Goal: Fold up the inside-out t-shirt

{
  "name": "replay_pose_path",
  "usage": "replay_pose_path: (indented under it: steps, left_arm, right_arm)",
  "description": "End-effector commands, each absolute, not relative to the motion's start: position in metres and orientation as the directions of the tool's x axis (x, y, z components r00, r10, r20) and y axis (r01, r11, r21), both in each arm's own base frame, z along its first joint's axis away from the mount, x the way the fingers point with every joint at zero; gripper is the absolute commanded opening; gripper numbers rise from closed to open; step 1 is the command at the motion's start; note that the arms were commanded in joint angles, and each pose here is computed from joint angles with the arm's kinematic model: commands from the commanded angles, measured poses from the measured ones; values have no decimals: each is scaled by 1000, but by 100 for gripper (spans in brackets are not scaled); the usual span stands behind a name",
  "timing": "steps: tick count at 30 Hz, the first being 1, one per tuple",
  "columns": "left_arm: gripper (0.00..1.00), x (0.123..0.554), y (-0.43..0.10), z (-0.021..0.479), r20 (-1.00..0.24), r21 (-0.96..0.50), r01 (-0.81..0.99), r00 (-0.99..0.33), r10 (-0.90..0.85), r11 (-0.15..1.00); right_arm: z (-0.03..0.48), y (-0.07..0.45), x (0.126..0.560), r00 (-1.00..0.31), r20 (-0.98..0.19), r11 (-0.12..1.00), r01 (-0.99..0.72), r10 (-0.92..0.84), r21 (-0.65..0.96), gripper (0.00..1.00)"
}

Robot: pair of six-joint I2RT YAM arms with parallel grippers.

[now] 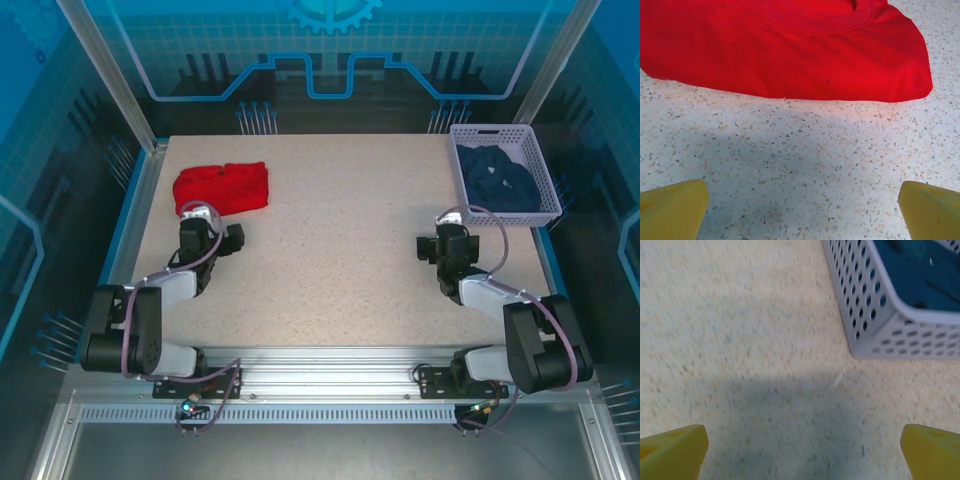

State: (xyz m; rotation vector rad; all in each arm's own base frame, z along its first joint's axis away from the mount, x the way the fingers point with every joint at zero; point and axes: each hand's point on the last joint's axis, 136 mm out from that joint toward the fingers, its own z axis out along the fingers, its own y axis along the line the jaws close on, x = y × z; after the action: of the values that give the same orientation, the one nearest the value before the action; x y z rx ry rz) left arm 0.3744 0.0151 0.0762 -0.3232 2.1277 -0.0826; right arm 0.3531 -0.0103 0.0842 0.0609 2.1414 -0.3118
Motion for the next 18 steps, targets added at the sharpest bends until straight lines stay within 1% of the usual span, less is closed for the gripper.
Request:
replay_pose_path:
  steps: [1,4,5,6,7,8,9,11,18]
  left_arm:
    - [99,388,15,111,-904,-131,-157,-386,-183,979]
    - [99,386,15,119,-944,-91,-134,-303,-128,987]
    - [99,385,13,116,-956,-91,-121,-267,-121,988]
    - [99,387,13,104,-956,-93,-118,-268,-122,989]
    - [99,391,12,101,-965,-82,-107,-241,-106,991]
    - [99,390,10,98,-958,-76,-105,-268,-101,992]
    - [99,391,13,94,-937,-83,-130,-329,-122,988]
    - [99,396,12,97,-949,-71,-125,-297,-105,990]
    - [99,395,12,97,-947,-72,-128,-303,-108,989]
  right_arm:
    - [124,-2,378,-358,-933,988,120,-46,-95,100]
    - [112,-2,386,-350,-937,995,86,-23,-56,100]
    - [108,1,391,-348,-937,996,67,-28,-55,100]
    - [104,6,394,-379,-924,998,38,-38,-57,100]
    - [102,8,397,-392,-919,998,27,-49,-65,100]
    - [101,12,398,-394,-917,998,10,-60,-70,100]
    - [101,12,398,-392,-918,997,9,-63,-72,100]
    - [101,13,398,-394,-917,997,4,-66,-73,100]
    - [101,13,398,-395,-916,997,4,-67,-75,100]
